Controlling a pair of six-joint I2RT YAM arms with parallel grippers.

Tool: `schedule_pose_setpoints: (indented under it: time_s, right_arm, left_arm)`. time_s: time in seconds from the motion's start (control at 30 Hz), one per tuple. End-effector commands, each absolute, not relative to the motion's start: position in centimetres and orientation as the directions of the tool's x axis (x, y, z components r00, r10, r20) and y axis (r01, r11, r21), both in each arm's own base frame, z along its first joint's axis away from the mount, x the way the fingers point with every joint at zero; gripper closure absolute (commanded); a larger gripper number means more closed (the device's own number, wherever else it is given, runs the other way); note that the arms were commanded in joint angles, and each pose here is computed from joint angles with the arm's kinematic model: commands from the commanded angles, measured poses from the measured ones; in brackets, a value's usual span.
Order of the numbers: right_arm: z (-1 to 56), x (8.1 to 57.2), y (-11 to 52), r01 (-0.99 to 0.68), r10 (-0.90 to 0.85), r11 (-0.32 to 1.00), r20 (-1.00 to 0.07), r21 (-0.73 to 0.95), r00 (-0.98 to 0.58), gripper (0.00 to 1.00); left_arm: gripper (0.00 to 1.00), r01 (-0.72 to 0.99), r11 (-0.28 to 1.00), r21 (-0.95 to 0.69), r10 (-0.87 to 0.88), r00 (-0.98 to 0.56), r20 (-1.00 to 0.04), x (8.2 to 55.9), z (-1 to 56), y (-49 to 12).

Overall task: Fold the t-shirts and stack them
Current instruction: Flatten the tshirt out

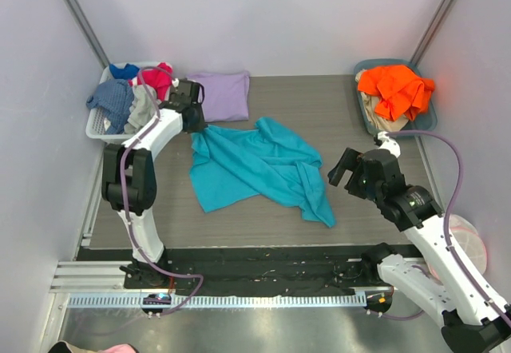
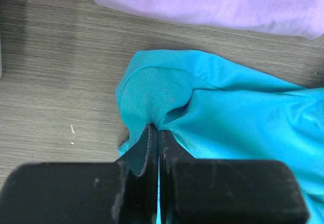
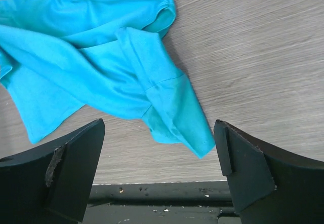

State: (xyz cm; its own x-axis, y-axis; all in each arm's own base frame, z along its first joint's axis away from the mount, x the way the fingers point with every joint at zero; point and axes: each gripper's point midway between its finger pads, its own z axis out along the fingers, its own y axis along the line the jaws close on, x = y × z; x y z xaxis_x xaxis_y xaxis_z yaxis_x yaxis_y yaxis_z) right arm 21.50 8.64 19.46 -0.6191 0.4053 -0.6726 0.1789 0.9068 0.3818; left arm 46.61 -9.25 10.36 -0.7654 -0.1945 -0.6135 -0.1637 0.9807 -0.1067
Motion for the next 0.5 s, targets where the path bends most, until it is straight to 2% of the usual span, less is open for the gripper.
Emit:
schedule_pose_setpoints:
  time_s: [0.0,0.07,0.1,0.17,0.2,0.23,0.37,0.47]
  right_arm:
    - [21.9,22.1,7.6,0.221,0.453,0.89,-0.708,0.4,-0.542,0.01]
    - [21.6,22.1,7.9,0.21,0.441,0.895,-0.702,0.394,-0.56,0.01]
    - [21.5,22.1,8.1,0.205,0.438,0.895,-0.698,0.395,-0.567,0.0]
    - [20.9,22.0,8.6,0.185,0.425,0.899,-0.684,0.397,-0.593,0.0]
    - [20.7,21.9,8.8,0.18,0.421,0.9,-0.68,0.397,-0.601,0.0]
    - [20.6,21.8,9.0,0.171,0.42,0.898,-0.674,0.405,-0.607,0.0]
    - [20.0,21.6,9.3,0.163,0.419,0.896,-0.666,0.413,-0.618,0.0]
    - [19.2,21.4,9.6,0.159,0.416,0.894,-0.649,0.418,-0.637,0.0]
  left_arm:
    - [0.99,-0.133,0.985,-0.107,-0.17,-0.726,-0.666,47.3,13.9,-9.0]
    - [0.96,-0.128,0.985,-0.114,-0.171,-0.711,-0.682,47.0,15.1,-8.9]
    - [0.78,-0.122,0.985,-0.121,-0.172,-0.706,-0.687,46.8,15.5,-9.0]
    - [0.57,-0.119,0.983,-0.141,-0.184,-0.676,-0.713,46.1,17.5,-8.9]
    - [0.22,-0.114,0.982,-0.149,-0.187,-0.664,-0.724,45.7,18.4,-9.1]
    - [0.01,-0.114,0.981,-0.155,-0.191,-0.651,-0.734,45.3,19.1,-9.0]
    - [0.0,-0.13,0.967,-0.22,-0.254,-0.587,-0.768,41.2,22.5,-9.1]
    - [0.0,-0.157,0.945,-0.288,-0.322,-0.61,-0.724,37.3,20.2,-10.5]
